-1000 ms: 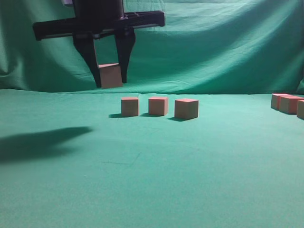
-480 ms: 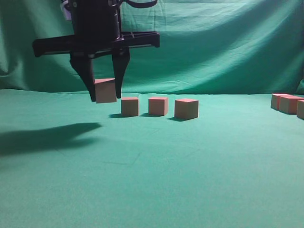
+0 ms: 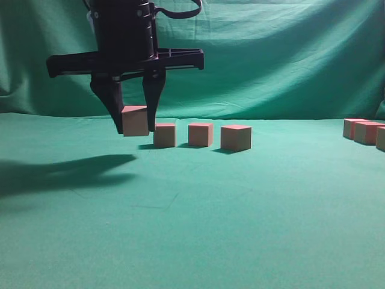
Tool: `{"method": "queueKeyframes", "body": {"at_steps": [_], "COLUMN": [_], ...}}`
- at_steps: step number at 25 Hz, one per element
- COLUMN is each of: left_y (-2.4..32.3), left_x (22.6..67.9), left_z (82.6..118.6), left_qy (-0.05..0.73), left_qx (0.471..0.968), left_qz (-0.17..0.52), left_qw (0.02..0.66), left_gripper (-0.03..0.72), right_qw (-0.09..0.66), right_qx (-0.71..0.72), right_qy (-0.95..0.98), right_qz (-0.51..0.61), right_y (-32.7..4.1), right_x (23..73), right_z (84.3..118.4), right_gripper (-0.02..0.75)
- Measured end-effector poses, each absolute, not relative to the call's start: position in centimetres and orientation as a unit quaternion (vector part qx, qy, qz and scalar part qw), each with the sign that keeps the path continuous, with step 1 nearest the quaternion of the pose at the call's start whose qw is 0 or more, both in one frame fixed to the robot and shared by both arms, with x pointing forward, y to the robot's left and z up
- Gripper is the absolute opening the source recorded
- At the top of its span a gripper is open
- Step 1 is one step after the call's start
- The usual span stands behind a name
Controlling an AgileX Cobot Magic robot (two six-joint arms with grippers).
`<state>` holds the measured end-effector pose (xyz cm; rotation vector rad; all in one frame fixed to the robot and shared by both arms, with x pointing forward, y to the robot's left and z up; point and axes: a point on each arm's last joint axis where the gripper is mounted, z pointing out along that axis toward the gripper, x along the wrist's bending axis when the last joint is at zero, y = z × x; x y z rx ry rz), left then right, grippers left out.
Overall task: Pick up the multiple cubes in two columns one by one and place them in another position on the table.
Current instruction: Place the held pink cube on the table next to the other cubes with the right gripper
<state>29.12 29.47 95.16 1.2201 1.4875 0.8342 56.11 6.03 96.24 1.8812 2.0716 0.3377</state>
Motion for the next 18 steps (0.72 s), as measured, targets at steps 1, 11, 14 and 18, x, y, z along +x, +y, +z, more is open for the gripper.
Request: {"method": "queueKeyframes", "body": {"at_steps": [1, 11, 14, 18], "left_y": [29.5, 29.5, 29.5, 29.5], "left_x": [29.1, 29.1, 29.1, 29.1], "left_z": [95.2, 95.2, 95.2, 95.2], "left_qy": [0.615, 0.615, 0.615, 0.615], "left_qx": [0.504, 0.504, 0.504, 0.504], "left_qz": [0.345, 0.345, 0.345, 0.345], "left_qw": [0.499, 0.499, 0.499, 0.499], "left_gripper": [0.0, 0.0, 0.0, 0.0], "right_qw": [0.161, 0.161, 0.162, 0.162], "right_qx": [0.659, 0.661, 0.661, 0.663], "right_qy": [0.725, 0.725, 0.725, 0.724], "right_qz": [0.118, 0.112, 0.109, 0.106], "right_y": [6.0, 6.2, 6.3, 6.3], "right_x": [56.1, 56.3, 56.3, 56.3], "right_z": [96.2, 95.0, 94.7, 94.3], "right_gripper": [0.267, 0.267, 0.267, 0.267]}}
